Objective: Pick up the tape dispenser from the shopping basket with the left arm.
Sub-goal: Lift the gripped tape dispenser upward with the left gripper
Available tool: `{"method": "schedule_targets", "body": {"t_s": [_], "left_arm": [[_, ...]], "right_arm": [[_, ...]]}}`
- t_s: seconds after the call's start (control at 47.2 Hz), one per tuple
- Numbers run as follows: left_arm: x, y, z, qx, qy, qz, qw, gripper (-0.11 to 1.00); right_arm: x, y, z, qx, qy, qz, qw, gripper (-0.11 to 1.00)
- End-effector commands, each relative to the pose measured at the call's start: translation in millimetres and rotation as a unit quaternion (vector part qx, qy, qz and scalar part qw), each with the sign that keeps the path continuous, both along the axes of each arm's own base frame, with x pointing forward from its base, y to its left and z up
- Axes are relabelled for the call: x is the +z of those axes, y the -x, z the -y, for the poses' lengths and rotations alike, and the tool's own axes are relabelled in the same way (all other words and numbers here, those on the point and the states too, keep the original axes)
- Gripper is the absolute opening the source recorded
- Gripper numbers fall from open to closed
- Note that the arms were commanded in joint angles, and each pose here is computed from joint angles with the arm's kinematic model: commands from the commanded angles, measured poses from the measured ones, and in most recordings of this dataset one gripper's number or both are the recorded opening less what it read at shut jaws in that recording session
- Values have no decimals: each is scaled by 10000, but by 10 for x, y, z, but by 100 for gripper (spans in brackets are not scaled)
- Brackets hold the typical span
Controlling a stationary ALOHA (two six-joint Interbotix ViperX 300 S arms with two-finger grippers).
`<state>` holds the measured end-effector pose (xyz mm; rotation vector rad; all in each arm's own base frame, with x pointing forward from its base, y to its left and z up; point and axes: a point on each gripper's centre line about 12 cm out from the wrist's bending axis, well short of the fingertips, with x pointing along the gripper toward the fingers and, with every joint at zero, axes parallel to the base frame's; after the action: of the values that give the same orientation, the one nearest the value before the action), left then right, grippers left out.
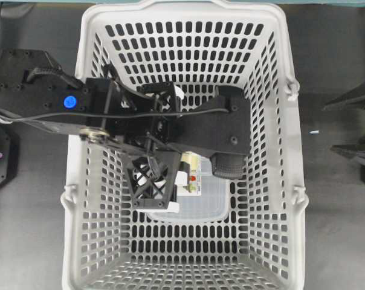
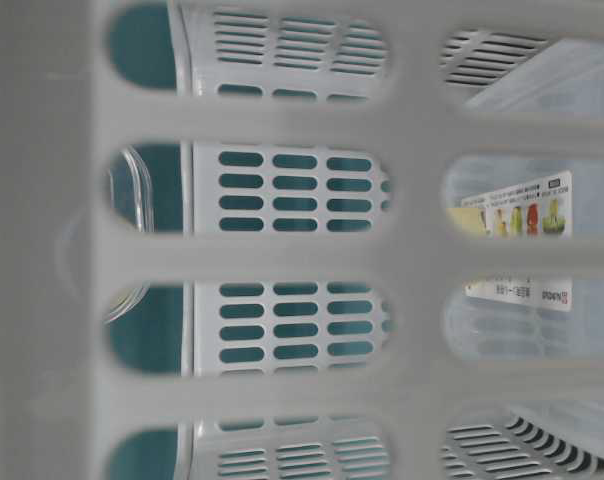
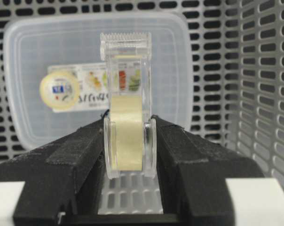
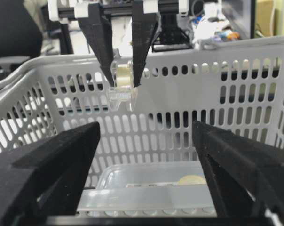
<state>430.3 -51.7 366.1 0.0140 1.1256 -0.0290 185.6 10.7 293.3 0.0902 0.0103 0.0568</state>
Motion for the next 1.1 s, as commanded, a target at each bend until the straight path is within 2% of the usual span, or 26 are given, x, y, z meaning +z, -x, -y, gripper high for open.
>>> {"method": "schedule_targets", "body": {"t_s": [0.0, 1.081], "left_arm": [[107, 32, -14, 10, 4, 146, 9999, 28], [68, 15, -5, 2, -2, 101, 9999, 28]], "right_arm": [[10, -8, -6, 13, -24, 14, 10000, 76], [-10, -7, -6, 13, -22, -9, 10000, 76]]}}
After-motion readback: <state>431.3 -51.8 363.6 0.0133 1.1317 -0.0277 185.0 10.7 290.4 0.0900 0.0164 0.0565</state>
